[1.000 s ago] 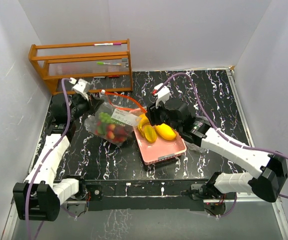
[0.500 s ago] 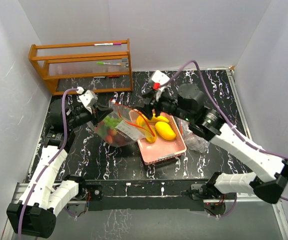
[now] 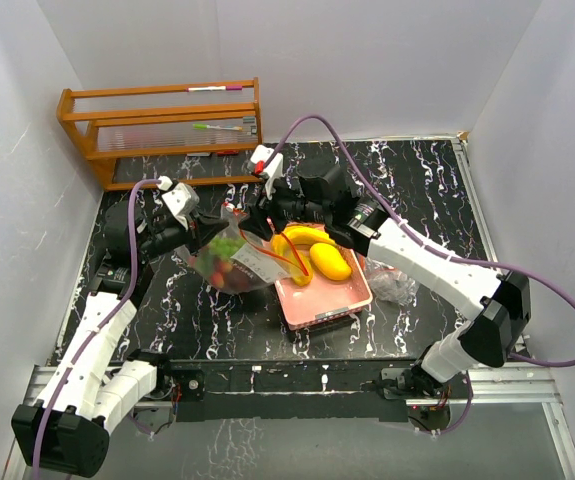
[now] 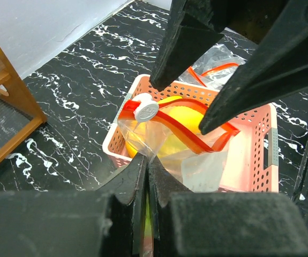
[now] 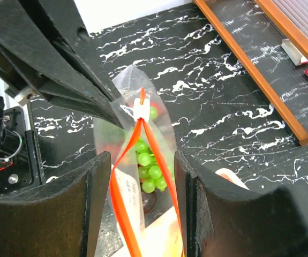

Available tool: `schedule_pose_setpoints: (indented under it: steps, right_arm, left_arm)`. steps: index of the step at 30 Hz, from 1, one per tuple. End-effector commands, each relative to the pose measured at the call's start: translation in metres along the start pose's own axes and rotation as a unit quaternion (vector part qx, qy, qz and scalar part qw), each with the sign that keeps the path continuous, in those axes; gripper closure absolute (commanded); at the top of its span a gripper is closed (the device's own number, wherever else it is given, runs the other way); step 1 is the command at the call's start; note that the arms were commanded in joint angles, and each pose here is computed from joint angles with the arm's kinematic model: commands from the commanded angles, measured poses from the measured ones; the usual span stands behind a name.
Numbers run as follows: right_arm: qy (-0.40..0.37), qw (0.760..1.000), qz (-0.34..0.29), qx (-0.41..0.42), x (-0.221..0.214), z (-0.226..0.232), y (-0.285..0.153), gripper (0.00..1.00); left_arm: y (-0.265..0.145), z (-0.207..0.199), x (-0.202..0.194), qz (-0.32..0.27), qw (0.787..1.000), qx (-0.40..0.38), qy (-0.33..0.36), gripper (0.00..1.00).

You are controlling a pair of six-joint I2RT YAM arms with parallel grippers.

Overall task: Place the food in the zip-top bag and seal the zipper
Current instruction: Zip the zipper food storage bag at the center of the board.

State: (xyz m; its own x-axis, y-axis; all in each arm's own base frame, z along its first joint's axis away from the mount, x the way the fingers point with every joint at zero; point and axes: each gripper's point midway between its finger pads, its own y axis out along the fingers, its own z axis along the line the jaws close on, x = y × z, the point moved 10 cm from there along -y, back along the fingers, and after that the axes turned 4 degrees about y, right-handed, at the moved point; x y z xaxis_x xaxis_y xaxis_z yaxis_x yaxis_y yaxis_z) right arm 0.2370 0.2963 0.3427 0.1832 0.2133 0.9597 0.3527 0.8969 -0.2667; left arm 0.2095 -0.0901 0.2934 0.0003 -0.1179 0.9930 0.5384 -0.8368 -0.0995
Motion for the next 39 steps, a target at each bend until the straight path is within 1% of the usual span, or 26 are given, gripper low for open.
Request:
schedule_pose_setpoints:
  steps: [1, 4, 14, 22, 24, 30, 32, 35, 39]
  right_arm:
    - [-0.033, 0.996, -0.083, 0.031, 0.043, 0.007, -0.008, 0.47]
    - [-0.038, 0.994, -0.093, 0.044, 0.045, 0.01, -0.008, 0.46]
    - [-0.041, 0.993, -0.098, 0.042, 0.047, 0.003, 0.007, 0.47]
    - [-0.037, 0.993, -0.099, 0.054, 0.047, 0.001, 0.02, 0.53]
    - [-0.035, 0.992, -0.1, 0.063, 0.047, 0.002, 0.022, 0.57]
    - [-0.028, 0.992, -0.095, 0.071, 0.046, 0.002, 0.025, 0.78]
    - [-0.025, 0.993, -0.092, 0.072, 0.045, 0.002, 0.025, 0.83]
    - [-0.018, 0.994, -0.084, 0.072, 0.042, 0.002, 0.026, 0.9]
    - [-0.008, 0.996, -0.073, 0.057, 0.037, 0.0, 0.025, 0.92]
  left_arm:
    - [-0.002, -0.002, 0.013, -0.027, 0.999, 0.006, 0.033, 1.0]
    - [0.0, -0.001, 0.011, -0.024, 0.999, 0.009, 0.034, 1.0]
    - [0.001, -0.001, 0.015, -0.024, 0.999, 0.005, 0.036, 1.0]
    - [0.001, -0.003, 0.015, -0.024, 0.999, 0.004, 0.037, 1.0]
    - [0.001, -0.003, 0.015, -0.023, 0.999, 0.004, 0.038, 1.0]
    - [0.001, -0.003, 0.013, -0.02, 0.999, 0.007, 0.04, 1.0]
    - [0.002, -0.003, 0.013, -0.019, 0.999, 0.007, 0.04, 1.0]
    - [0.002, -0.004, 0.012, -0.019, 0.999, 0.007, 0.041, 1.0]
    - [0.001, -0.004, 0.012, -0.018, 0.999, 0.008, 0.041, 1.0]
